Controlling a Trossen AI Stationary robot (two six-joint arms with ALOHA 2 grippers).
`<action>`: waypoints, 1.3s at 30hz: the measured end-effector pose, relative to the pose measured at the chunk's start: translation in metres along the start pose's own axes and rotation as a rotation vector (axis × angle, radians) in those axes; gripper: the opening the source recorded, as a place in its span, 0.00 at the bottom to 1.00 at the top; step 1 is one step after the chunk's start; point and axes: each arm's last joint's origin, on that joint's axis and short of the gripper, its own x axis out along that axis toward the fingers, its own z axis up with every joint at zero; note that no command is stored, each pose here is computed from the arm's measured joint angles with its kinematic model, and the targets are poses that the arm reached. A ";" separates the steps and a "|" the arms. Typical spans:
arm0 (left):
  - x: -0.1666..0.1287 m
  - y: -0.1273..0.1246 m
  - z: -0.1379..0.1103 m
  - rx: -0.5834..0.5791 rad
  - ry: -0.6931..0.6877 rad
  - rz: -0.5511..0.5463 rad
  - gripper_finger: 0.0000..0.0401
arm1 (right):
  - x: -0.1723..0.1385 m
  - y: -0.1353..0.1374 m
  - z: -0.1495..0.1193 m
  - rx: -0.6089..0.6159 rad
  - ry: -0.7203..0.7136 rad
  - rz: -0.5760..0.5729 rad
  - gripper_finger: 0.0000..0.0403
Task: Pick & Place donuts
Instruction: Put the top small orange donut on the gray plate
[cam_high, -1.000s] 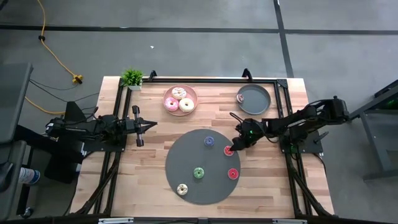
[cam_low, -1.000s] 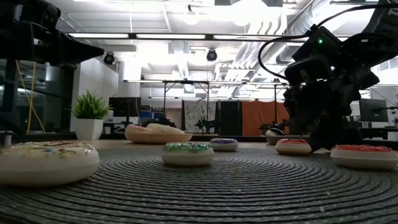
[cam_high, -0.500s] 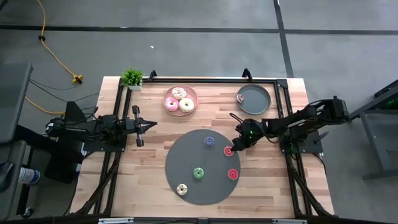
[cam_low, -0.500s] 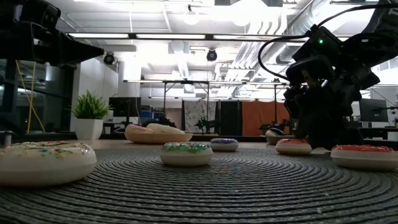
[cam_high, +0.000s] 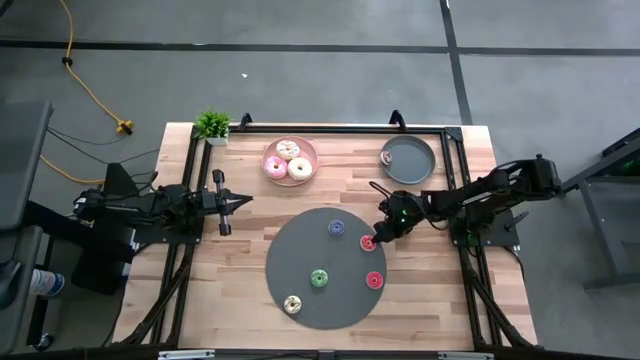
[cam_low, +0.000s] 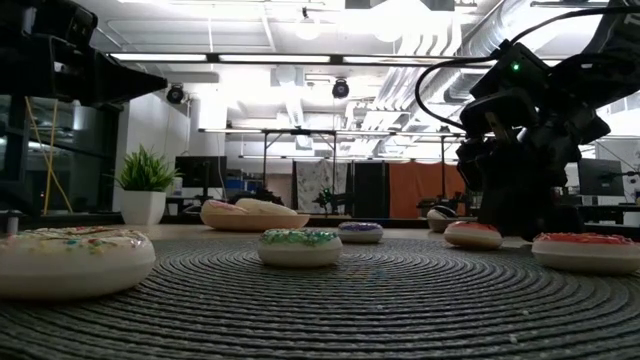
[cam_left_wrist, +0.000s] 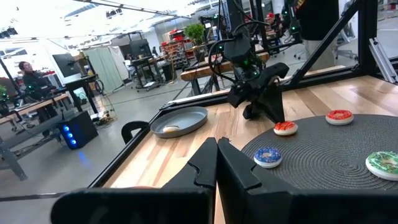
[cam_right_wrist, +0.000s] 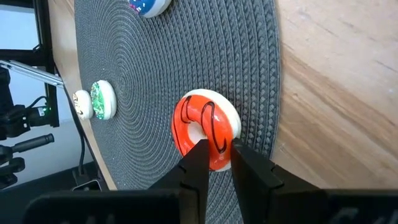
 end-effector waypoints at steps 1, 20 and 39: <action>0.000 0.000 0.000 0.000 0.000 0.000 0.00 | 0.000 0.000 0.000 0.000 0.002 0.001 0.13; 0.000 0.000 0.000 0.000 0.000 0.000 0.00 | -0.005 0.021 0.010 -0.051 -0.020 0.115 0.09; 0.000 0.000 0.000 0.000 0.000 0.000 0.00 | -0.097 0.034 0.040 0.045 -0.442 -0.257 0.08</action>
